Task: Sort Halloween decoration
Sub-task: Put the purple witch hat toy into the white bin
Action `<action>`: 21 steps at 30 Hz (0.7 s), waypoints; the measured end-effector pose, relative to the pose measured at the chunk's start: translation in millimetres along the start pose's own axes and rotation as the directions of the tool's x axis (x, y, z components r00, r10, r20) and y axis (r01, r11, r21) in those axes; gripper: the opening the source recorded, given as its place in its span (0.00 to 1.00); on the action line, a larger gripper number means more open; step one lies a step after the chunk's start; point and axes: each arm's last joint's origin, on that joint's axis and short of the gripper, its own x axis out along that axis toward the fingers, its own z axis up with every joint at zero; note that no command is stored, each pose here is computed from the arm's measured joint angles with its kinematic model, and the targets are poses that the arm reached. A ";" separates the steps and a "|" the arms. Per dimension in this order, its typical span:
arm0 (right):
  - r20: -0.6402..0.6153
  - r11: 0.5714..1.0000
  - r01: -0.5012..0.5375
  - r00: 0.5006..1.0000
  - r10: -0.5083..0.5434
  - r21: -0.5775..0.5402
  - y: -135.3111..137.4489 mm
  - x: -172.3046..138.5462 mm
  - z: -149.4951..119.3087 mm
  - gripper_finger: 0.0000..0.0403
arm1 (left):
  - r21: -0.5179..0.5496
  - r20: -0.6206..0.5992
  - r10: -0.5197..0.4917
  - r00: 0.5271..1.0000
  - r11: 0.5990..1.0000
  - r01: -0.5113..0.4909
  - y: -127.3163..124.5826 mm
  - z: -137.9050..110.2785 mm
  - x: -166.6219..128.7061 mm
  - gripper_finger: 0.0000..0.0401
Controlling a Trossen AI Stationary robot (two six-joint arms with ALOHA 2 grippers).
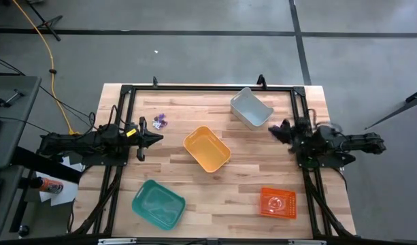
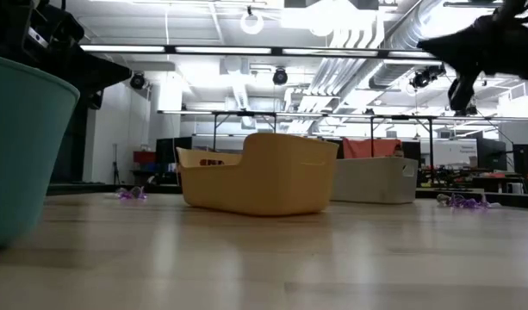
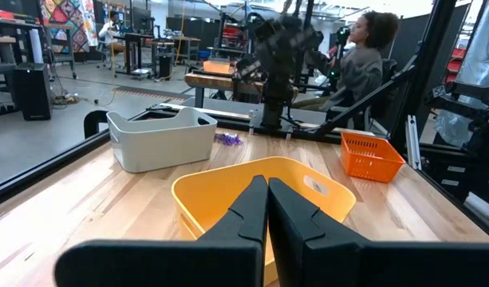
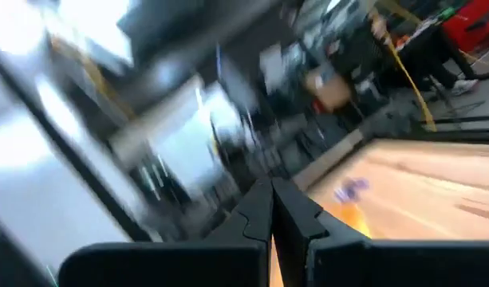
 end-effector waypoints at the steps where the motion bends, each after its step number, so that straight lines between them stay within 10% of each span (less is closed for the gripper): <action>1: 0.065 0.998 0.008 0.998 -0.012 0.064 1.6 -0.1 4.5 0.00 | 0.000 0.000 0.000 1.000 1.000 0.000 0.0 0.0 0.0 0.00; 7: 0.262 0.994 0.091 0.960 -0.102 0.052 19.6 3.6 37.3 0.01 | 0.000 0.000 0.000 1.000 1.000 0.000 0.0 -0.1 0.0 0.00; 12: 0.039 0.919 0.349 0.937 -0.348 -0.183 43.0 22.8 66.3 0.10 | 0.000 0.000 0.000 1.000 1.000 0.000 0.0 0.0 0.0 0.00; 15: -0.142 0.802 0.536 0.801 -0.582 -0.263 46.7 33.7 74.0 0.20 | 0.000 0.000 -0.001 1.000 1.000 0.001 0.0 0.0 0.0 0.00; 21: -0.439 0.519 0.759 0.341 -0.831 -0.393 36.0 62.6 67.8 0.39 | 0.000 0.000 0.000 1.000 1.000 0.000 0.0 -0.1 0.0 0.00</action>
